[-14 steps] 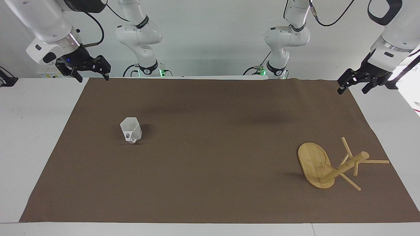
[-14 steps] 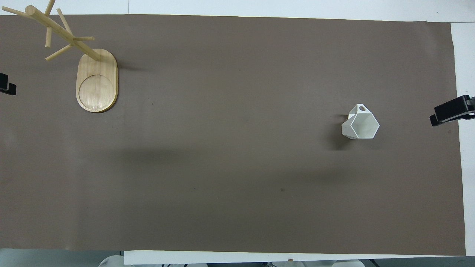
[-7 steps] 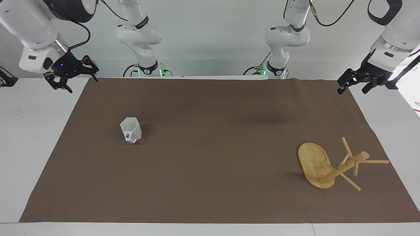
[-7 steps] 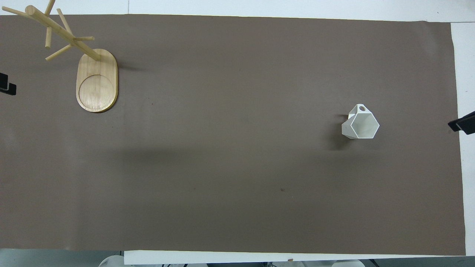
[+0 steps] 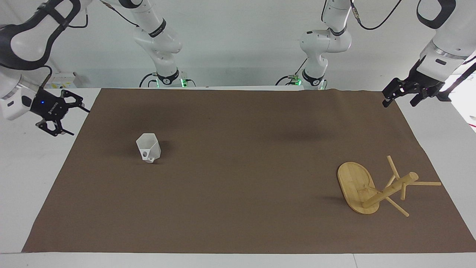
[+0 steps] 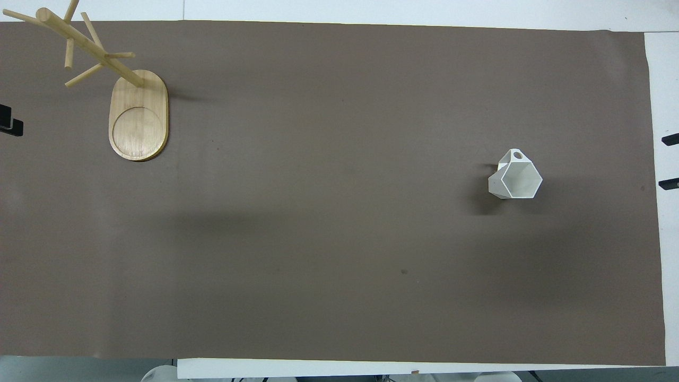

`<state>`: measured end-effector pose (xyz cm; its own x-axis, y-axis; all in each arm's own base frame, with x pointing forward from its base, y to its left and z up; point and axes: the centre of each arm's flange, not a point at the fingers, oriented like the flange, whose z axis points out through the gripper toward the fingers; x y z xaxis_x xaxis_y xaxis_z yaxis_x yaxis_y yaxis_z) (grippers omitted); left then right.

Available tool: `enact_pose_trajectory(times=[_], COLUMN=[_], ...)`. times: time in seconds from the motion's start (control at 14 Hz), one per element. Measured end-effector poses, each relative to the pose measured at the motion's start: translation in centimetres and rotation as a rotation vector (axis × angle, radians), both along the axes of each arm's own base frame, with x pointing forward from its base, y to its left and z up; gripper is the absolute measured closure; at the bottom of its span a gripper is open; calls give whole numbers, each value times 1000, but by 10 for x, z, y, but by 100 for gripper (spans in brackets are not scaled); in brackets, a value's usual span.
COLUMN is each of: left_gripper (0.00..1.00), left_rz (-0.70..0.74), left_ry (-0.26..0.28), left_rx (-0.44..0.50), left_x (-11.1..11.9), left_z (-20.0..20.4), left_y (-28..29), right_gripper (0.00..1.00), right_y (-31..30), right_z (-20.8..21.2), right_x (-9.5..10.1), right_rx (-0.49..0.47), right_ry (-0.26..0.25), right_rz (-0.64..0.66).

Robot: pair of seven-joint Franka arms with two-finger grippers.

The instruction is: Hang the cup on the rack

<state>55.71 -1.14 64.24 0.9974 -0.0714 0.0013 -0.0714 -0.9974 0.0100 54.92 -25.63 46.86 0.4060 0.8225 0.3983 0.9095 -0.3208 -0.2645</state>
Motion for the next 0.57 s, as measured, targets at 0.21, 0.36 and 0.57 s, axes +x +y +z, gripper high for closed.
enact_pose_trajectory(times=[0.21, 0.36, 0.57], left_gripper=[0, 0, 0], left_rz=[0, 0, 0], left_ry=[0, 0, 0], left_rx=[0, 0, 0], left_x=[0, 0, 0], left_z=[0, 0, 0], left_y=[0, 0, 0], right_gripper=[0, 0, 0], right_y=[-30, -25, 9], right_z=[-89, -145, -193], right_x=[-11, -26, -52], right_rx=[287, 454, 618], right_ry=[-114, -207, -298], right_rz=[114, 192, 223])
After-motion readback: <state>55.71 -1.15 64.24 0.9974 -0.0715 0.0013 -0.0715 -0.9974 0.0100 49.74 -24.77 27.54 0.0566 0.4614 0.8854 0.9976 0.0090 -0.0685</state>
